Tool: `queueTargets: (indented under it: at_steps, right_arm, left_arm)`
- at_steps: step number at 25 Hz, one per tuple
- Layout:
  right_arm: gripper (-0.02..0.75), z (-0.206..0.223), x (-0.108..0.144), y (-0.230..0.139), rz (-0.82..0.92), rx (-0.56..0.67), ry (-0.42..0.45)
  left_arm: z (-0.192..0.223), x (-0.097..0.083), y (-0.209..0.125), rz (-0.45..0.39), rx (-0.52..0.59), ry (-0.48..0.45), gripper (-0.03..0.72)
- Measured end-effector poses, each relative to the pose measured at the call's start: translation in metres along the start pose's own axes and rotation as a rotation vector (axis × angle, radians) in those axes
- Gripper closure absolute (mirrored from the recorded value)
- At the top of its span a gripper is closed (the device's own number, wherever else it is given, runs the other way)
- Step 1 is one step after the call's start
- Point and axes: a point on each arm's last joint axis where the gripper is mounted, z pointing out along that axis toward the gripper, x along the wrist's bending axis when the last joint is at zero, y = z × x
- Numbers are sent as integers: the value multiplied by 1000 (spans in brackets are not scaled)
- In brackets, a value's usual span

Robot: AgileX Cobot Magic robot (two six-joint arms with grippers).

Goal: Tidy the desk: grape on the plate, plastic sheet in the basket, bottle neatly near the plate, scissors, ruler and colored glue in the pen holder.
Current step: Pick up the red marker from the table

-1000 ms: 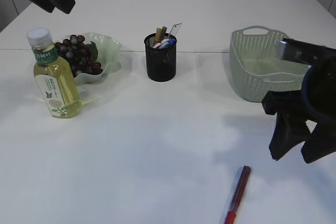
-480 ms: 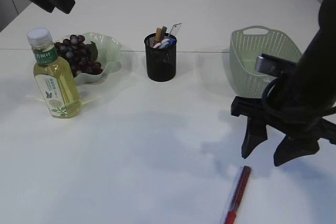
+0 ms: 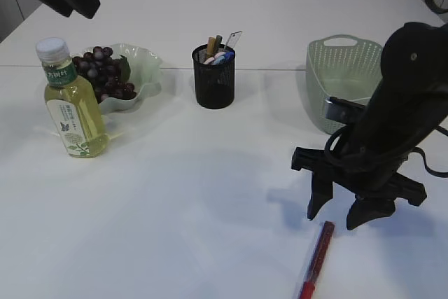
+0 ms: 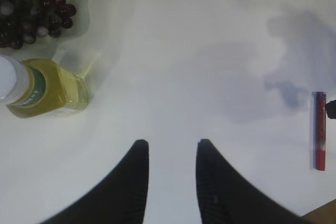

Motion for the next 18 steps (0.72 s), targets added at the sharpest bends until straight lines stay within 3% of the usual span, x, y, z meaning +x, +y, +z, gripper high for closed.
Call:
queueTargets:
  at_steps: [18]
  right_arm:
    - [289, 27, -7, 10, 100, 8, -83]
  left_arm:
    - [0, 0, 0, 8, 2, 0, 461]
